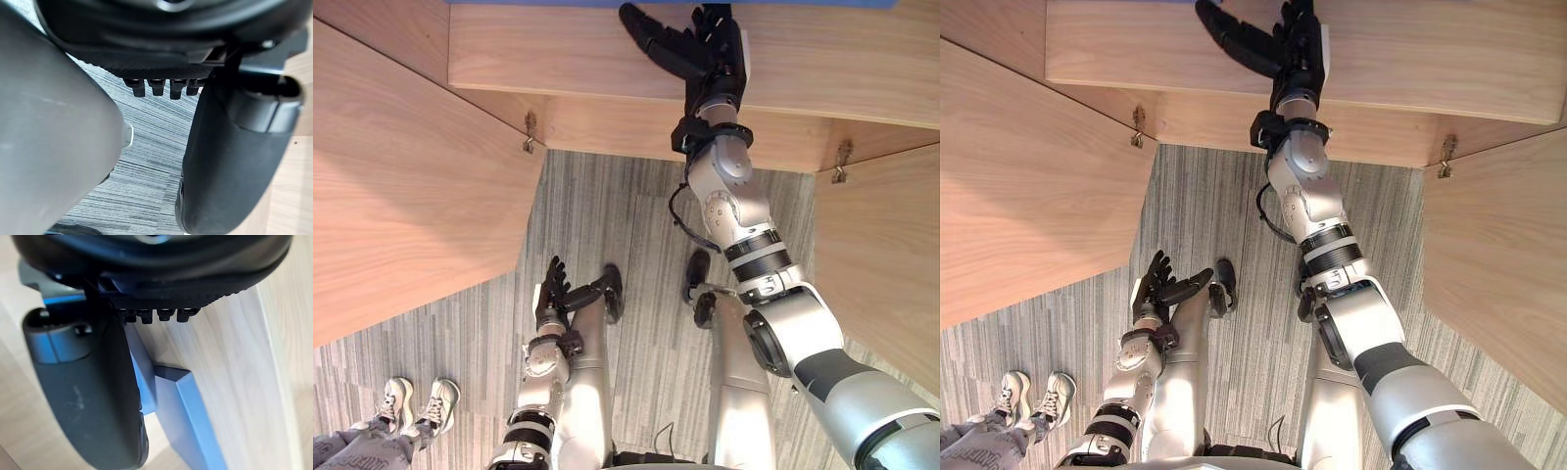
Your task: Walk over to the cabinet, pick up the folder, carry it to the office cabinet, place the folder inside the office cabinet, then close the office cabinet door
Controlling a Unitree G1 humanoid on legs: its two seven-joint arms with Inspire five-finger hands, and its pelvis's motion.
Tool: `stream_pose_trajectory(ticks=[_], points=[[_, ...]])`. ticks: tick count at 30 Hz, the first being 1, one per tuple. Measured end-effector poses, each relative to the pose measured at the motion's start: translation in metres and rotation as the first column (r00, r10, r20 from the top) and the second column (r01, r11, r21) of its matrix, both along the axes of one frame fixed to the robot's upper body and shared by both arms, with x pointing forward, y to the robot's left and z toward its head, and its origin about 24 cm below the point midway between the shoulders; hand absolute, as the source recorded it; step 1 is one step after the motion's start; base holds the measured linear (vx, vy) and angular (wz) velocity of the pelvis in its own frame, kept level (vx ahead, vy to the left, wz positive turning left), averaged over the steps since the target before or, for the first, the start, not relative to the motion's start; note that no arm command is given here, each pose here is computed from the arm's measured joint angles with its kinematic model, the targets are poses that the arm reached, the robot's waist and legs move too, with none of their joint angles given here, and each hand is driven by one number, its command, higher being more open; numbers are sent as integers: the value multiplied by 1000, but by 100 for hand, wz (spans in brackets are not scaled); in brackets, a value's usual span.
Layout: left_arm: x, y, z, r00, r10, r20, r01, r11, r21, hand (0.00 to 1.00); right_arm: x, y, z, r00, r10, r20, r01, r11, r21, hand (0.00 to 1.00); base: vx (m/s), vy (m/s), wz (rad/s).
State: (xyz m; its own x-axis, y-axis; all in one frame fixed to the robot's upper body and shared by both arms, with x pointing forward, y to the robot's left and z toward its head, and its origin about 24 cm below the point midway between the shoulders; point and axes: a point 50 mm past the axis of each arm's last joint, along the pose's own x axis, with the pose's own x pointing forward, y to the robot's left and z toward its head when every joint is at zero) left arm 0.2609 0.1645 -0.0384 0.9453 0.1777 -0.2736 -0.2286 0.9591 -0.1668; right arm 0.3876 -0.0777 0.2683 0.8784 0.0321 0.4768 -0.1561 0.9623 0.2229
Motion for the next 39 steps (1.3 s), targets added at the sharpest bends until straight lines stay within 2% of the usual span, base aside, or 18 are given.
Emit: stream_pose_trajectory(ticks=[1,2,6,10,14,18,22,26,31,34,39], points=[[0,1,0,1000,-1,0,1,1000,3,100,0,-3,1,1000,-8,15,9,999,-49,100,0,0,0],[0,1,0,1000,-2,0,2,1000,5,100,0,-4,1,1000,-14,23,16,997,-80,0,0,0,0],[-2,5,-4,1000,-19,-18,19,1000,19,100,1,-15,2,996,-37,87,64,942,-329,0,0,0,0],[-4,11,-8,998,-41,-39,43,998,35,100,3,-31,-3,989,-60,133,127,797,-591,0,0,0,0],[-5,14,-10,997,-60,-48,62,997,41,100,3,-45,-2,987,-66,148,150,719,-678,0,0,0,0],[-6,16,-12,994,-92,-59,95,994,47,100,3,-63,-8,994,-39,100,101,645,-757,0,-13,10,3],[-11,23,-15,992,-105,-75,109,992,59,100,-2,-70,-34,1000,3,11,7,645,-764,0,-16,-1,-1],[-12,23,-16,991,-109,-77,113,992,61,100,-3,-72,-40,1000,-1,-3,-1,673,-740,0,-42,-2,0],[-11,22,-16,994,-80,-77,85,995,53,100,-1,-68,-33,988,-128,89,154,723,-674,0,-26,-4,0],[-8,18,-13,996,-52,-66,55,998,39,100,2,-66,-18,951,-272,150,307,747,-589,0,-34,-3,-1],[1,14,-7,999,6,-45,-6,1000,8,100,12,-67,5,915,-382,127,393,780,-487,0,-36,4,-1]])
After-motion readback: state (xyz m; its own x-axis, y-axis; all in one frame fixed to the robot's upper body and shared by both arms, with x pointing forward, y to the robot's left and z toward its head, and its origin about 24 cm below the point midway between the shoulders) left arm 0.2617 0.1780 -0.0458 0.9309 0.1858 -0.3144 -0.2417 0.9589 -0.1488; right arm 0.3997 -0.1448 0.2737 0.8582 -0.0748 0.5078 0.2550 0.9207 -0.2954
